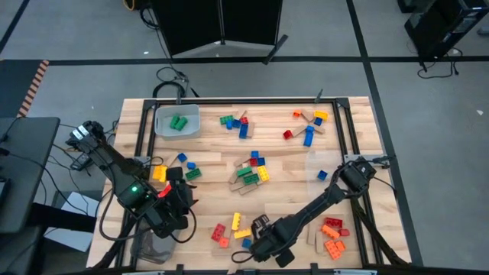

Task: Sort blocks by size
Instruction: Put the small blue game piece into the transparent bin, then put the large green game piece into the gray bin, then put the small red game piece into the transparent bin

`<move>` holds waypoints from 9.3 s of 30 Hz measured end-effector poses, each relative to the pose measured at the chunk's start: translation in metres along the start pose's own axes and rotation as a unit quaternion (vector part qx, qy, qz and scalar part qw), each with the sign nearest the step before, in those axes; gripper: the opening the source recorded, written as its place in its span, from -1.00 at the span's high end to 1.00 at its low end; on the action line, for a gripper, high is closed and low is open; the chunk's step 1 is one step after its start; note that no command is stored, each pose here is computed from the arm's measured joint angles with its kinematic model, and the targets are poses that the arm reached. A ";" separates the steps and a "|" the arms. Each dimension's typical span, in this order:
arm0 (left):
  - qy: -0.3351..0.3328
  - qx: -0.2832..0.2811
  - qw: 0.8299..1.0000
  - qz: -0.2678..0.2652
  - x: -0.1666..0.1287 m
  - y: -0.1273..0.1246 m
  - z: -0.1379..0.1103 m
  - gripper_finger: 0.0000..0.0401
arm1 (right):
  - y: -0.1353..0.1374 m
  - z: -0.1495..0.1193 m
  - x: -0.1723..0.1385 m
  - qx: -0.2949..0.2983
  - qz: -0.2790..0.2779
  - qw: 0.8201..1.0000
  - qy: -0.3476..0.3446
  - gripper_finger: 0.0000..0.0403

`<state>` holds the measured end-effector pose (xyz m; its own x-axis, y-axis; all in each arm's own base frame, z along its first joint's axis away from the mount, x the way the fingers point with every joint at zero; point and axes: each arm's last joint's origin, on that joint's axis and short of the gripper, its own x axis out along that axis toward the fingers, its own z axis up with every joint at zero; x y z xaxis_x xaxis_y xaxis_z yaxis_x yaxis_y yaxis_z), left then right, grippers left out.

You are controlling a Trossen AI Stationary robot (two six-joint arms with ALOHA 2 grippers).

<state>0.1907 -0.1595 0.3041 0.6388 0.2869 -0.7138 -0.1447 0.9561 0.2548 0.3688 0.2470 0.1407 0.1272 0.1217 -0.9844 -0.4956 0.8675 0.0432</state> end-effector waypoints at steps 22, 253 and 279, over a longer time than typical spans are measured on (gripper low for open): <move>-0.035 -0.034 0.998 -0.029 0.000 -0.007 0.009 -0.01 | -0.075 -0.069 -0.139 0.290 -0.304 0.907 -0.035 0.25; 0.261 -0.346 0.879 0.199 0.143 0.254 0.000 0.04 | -0.068 -0.289 -0.155 0.655 -0.149 0.715 -0.193 -0.10; 0.362 -0.257 0.884 0.147 0.111 0.147 0.004 0.04 | -0.068 -0.286 -0.156 0.650 -0.143 0.718 -0.204 -0.10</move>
<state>0.2436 0.0125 0.2646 -0.1081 0.3122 -0.9438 -0.6671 0.6812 0.3017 0.1372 0.0309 0.2423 0.4367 -0.2504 -0.8640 0.7883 0.5693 0.2334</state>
